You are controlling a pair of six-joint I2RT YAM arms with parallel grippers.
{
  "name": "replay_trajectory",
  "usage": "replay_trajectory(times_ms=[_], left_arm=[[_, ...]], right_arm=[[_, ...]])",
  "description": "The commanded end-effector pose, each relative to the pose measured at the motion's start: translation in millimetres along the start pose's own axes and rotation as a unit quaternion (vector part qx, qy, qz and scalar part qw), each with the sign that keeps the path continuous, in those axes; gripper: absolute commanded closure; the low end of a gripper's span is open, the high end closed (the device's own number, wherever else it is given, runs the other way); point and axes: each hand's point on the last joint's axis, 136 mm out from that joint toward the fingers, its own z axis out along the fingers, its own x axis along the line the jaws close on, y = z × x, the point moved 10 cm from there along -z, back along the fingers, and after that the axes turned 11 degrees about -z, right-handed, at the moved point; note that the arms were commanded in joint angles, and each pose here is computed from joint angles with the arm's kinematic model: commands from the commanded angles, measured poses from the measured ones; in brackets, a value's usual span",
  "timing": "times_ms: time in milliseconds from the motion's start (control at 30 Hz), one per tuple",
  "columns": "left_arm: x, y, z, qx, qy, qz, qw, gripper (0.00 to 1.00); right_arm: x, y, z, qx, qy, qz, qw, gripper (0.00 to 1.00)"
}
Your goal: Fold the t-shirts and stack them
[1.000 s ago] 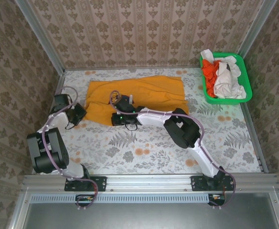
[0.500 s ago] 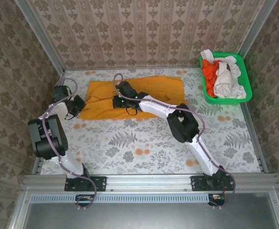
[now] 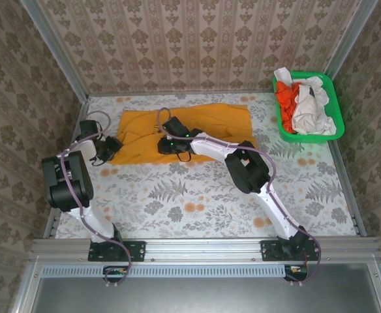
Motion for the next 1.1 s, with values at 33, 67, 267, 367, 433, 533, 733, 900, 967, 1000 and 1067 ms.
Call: replay_trajectory(times_ms=[33, 67, 267, 367, 433, 533, 733, 900, 967, 1000, 1067], left_arm=[[-21.8, -6.6, -32.5, -0.06, 0.015, 0.054, 0.997, 0.36], [-30.7, -10.6, -36.9, -0.068, 0.019, 0.074, 0.995, 0.29], [-73.8, -24.1, -13.8, -0.037, -0.006, 0.126, 0.991, 0.13], [-80.1, -24.0, 10.1, -0.006, -0.015, 0.123, 0.992, 0.12], [-77.6, -22.8, 22.0, 0.007, -0.015, 0.116, 0.993, 0.12], [-65.4, -20.7, 35.2, 0.02, -0.014, 0.094, 0.995, 0.12], [-32.4, -32.0, 38.4, 0.04, 0.002, 0.071, 0.997, 0.12], [-4.9, -54.1, 23.8, 0.049, 0.019, 0.065, 0.996, 0.11], [4.2, -63.5, 16.8, 0.053, 0.023, 0.063, 0.996, 0.11], [7.9, -68.2, 12.8, 0.055, 0.024, 0.063, 0.996, 0.11], [16.6, -78.0, 5.7, 0.06, 0.028, 0.06, 0.996, 0.11]], right_arm=[[7.3, 27.7, -60.2, -0.074, -0.016, -0.028, 0.997, 0.45], [2.0, 26.6, -65.7, -0.079, -0.033, -0.029, 0.996, 0.42], [-55.3, 9.2, -73.0, -0.072, -0.101, 0.02, 0.992, 0.38], [-84.1, -1.5, -78.8, -0.063, -0.134, 0.046, 0.988, 0.38], [-98.3, -7.9, -82.4, -0.059, -0.151, 0.056, 0.985, 0.38], [-113.5, -19.8, -84.1, -0.04, -0.166, 0.072, 0.983, 0.38], [-119.6, -48.4, -90.9, -0.009, -0.17, 0.095, 0.981, 0.38], [-114.2, -84.3, -109.2, 0.004, -0.155, 0.123, 0.98, 0.39], [-110.6, -96.6, -118.7, 0.007, -0.154, 0.128, 0.98, 0.39], [-109.4, -104.5, -123.5, 0.009, -0.154, 0.134, 0.979, 0.39], [-106.1, -119.1, -131.7, 0.011, -0.153, 0.144, 0.978, 0.4]])
